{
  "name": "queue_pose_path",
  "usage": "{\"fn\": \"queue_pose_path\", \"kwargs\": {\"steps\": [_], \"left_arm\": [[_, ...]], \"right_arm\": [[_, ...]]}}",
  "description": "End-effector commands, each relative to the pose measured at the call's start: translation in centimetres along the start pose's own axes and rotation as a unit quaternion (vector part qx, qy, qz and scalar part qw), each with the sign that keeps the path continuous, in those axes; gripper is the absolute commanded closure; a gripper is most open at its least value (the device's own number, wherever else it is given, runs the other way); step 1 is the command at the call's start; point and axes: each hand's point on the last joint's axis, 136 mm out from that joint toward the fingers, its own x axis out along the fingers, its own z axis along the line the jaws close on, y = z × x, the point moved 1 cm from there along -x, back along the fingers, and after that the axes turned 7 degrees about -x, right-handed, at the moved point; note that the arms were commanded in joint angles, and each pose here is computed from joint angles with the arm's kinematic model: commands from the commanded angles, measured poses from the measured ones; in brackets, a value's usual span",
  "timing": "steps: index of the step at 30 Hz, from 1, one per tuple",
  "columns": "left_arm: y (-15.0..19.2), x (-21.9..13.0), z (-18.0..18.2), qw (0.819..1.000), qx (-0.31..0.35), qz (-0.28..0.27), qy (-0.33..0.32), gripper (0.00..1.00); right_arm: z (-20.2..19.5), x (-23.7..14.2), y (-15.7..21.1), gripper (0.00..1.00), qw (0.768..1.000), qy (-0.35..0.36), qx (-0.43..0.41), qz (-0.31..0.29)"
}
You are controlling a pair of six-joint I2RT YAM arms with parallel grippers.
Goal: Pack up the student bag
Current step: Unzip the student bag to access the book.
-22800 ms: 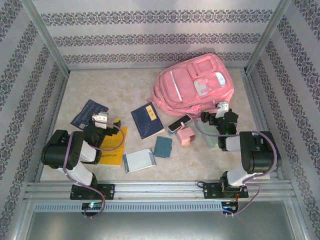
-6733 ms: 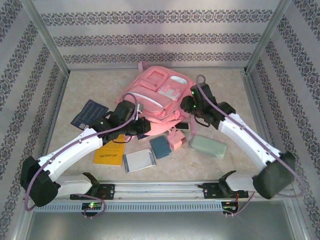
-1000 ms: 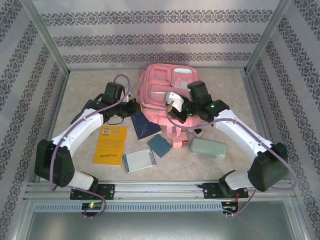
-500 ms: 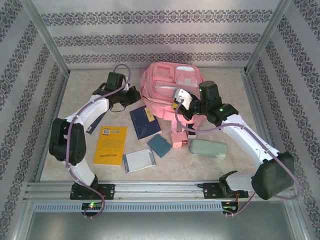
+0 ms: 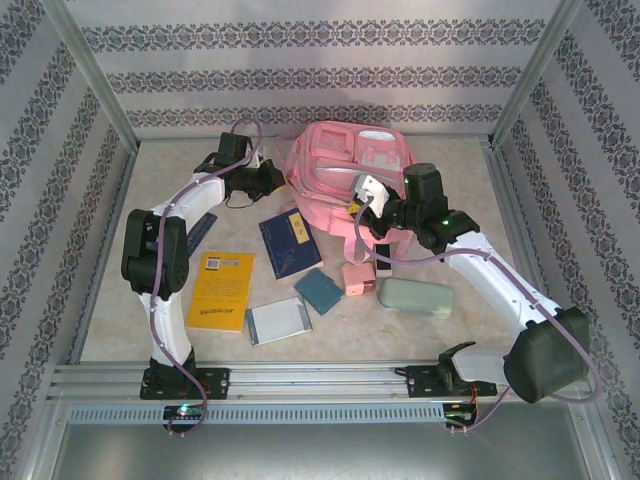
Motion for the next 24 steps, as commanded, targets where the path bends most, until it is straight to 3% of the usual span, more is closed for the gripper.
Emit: {"fn": "queue_pose_path", "kwargs": {"steps": [1,5,8,16,24], "left_arm": [[-3.7,-2.3,1.0,0.998,-0.014,-0.055,-0.022,0.85],[-4.0,-5.4,0.0,0.996,-0.007,-0.084,-0.029,0.61],[-4.3,-8.6,-0.3,0.991,-0.007,-0.125,-0.05,0.5],[-3.4,-15.5,-2.4,0.976,-0.008,-0.21,-0.054,0.45],[-0.4,-20.0,-3.4,0.97,-0.001,-0.236,-0.053,0.44]], "right_arm": [[-1.6,-1.7,-4.3,1.0,0.997,0.022,-0.03,-0.074],[-3.3,-1.5,-4.9,1.0,0.996,0.029,-0.028,-0.081],[-4.0,-1.1,-5.4,1.0,0.995,0.019,-0.041,-0.087],[-4.0,2.8,-8.3,1.0,0.987,-0.038,-0.106,-0.115],[1.6,7.0,-11.4,1.0,0.959,-0.146,-0.205,-0.128]]}}
